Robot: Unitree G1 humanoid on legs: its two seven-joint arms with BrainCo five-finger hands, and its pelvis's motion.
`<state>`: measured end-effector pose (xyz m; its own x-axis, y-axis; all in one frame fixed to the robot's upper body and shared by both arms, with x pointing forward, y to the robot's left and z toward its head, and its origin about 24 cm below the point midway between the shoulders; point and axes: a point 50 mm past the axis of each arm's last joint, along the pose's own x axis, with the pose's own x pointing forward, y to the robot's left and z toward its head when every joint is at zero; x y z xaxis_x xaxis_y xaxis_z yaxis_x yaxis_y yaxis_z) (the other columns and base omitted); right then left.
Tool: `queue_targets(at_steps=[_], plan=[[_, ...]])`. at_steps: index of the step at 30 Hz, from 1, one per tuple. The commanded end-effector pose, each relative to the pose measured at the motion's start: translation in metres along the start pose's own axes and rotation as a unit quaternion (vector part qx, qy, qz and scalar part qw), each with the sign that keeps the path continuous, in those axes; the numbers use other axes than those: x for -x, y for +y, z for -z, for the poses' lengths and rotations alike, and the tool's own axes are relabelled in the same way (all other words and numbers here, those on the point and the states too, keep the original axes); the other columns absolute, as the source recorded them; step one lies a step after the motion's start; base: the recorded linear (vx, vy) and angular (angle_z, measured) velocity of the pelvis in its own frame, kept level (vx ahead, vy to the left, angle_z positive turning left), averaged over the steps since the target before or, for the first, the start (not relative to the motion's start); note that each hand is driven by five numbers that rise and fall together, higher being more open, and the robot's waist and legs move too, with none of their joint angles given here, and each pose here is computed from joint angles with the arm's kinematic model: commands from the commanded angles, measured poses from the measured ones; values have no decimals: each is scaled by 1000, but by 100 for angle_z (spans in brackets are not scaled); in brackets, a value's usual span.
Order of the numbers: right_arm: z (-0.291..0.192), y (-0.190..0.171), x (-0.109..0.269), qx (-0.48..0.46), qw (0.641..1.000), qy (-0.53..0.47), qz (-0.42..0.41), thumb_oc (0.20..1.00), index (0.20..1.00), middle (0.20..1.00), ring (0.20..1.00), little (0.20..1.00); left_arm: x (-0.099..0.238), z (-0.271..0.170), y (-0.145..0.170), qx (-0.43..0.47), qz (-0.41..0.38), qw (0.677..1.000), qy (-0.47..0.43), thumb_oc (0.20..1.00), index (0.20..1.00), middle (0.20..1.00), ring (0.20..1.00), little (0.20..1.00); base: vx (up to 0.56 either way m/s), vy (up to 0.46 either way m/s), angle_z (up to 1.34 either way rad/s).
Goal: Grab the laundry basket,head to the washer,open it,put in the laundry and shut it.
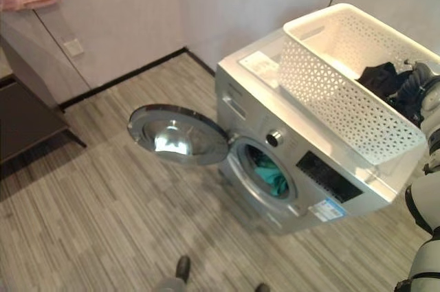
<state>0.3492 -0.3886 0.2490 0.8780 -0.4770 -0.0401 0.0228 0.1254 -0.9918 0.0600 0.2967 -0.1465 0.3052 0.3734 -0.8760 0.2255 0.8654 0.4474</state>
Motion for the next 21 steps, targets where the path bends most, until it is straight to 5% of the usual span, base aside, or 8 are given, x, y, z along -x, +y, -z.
queue_targets(at_steps=[1,13,14,15,21], plan=[[3,-34,3,-3,999,19,33,1000,1000,1000,1000,1000,-3,-12,12,-20,-8,1000,-17,1000,1000,1000,1000,1000,-57,-4,5],[43,-32,10,-77,991,109,-2,1000,1000,1000,1000,1000,-4,-27,14,-37,5,999,-39,1000,1000,1000,1000,1000,-57,5,1],[47,-28,11,-87,989,119,-8,796,796,796,796,796,-4,-25,13,-40,6,999,-32,1000,1000,1000,1000,1000,16,-6,4],[47,-27,11,-87,989,119,-9,241,241,241,241,241,-4,-25,13,-40,5,999,-32,1000,1000,1000,1000,1000,0,0,0],[41,-33,10,-104,988,109,14,200,200,200,200,200,-4,-26,15,-43,-1,999,-29,1000,1000,1000,1000,1000,0,0,0]])
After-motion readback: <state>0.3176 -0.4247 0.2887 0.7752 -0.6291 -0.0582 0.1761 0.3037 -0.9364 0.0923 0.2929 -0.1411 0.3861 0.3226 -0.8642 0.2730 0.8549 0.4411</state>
